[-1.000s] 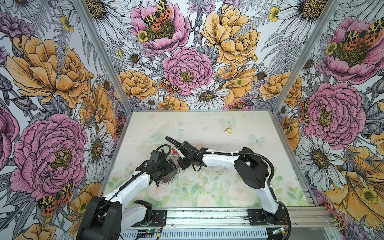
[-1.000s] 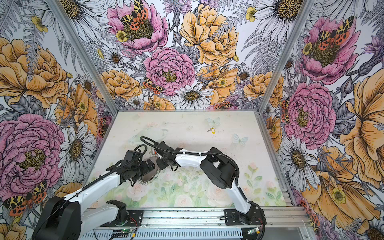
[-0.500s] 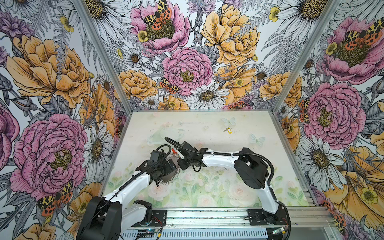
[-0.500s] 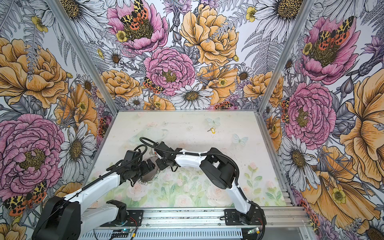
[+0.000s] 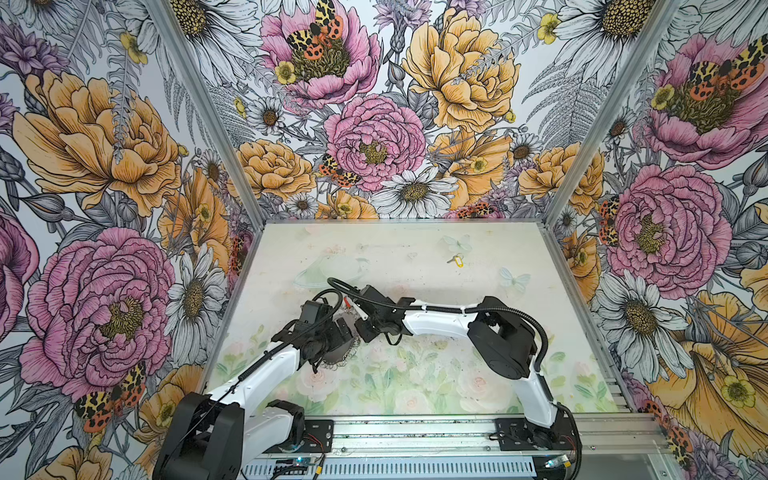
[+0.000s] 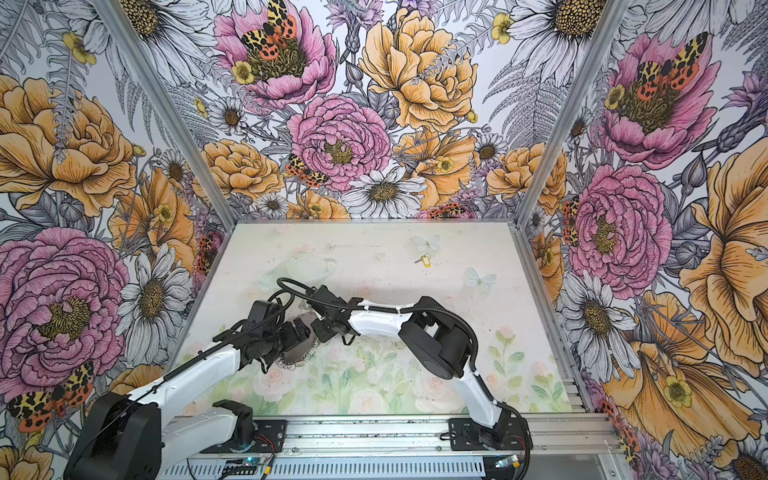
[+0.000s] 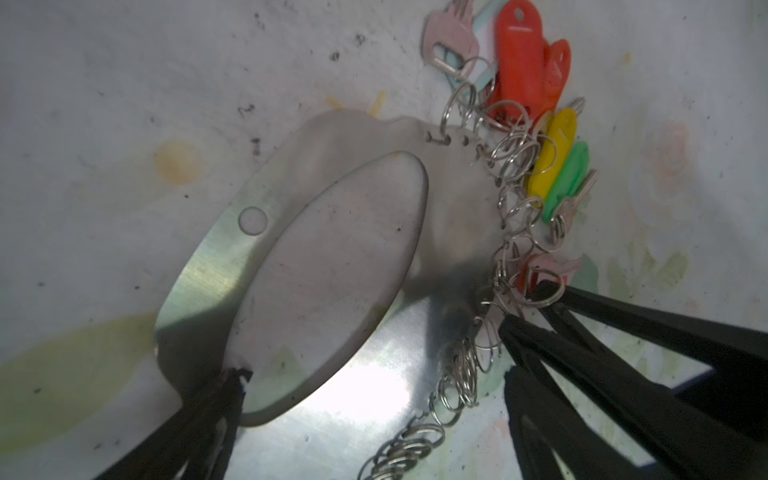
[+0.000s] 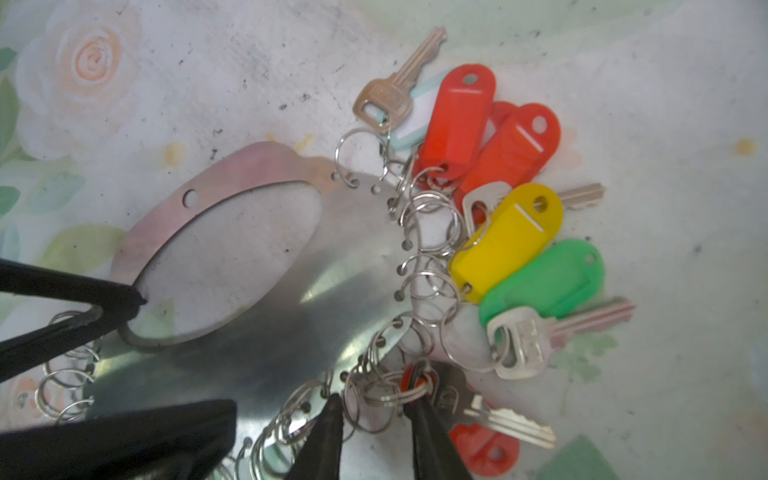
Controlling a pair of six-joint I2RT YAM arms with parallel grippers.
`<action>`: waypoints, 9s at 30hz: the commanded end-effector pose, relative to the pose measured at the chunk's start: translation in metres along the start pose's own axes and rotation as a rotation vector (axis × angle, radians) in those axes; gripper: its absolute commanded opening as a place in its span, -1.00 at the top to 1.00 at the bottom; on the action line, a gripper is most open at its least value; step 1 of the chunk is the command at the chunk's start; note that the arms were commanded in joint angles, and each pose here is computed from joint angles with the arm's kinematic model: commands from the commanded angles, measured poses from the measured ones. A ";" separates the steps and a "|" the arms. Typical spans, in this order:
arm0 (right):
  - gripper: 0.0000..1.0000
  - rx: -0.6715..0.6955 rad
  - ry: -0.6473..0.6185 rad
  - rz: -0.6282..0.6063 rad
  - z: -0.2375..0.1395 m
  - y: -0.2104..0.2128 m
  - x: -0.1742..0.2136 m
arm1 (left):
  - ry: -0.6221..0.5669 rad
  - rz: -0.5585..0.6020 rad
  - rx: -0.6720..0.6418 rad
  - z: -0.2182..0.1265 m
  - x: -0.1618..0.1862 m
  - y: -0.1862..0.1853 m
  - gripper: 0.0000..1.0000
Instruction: Put the keys on the keyring
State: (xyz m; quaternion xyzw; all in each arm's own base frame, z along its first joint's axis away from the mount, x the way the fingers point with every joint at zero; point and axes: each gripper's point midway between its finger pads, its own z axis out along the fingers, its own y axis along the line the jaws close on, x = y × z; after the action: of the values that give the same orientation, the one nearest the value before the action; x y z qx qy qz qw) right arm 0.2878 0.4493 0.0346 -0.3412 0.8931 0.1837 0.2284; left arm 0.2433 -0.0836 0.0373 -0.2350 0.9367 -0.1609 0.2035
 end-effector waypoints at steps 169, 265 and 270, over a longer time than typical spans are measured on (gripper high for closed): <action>1.00 -0.316 -0.606 -0.271 -0.290 0.012 0.003 | -0.625 0.821 0.998 -0.192 0.027 -0.198 -0.25; 1.00 -0.673 -0.669 -0.494 -0.317 0.066 0.035 | -0.533 1.206 1.320 -0.218 0.119 -0.202 0.71; 1.00 -0.657 -0.668 -0.496 -0.315 0.064 0.036 | -0.532 1.203 1.313 -0.217 0.118 -0.203 0.85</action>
State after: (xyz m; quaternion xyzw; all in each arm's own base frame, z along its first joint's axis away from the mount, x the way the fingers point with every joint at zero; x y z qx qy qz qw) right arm 0.1336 0.3208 0.2742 -0.5089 0.5872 0.4899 0.3952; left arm 0.1304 -0.2666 0.2614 0.4178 0.5594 -0.4567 0.5512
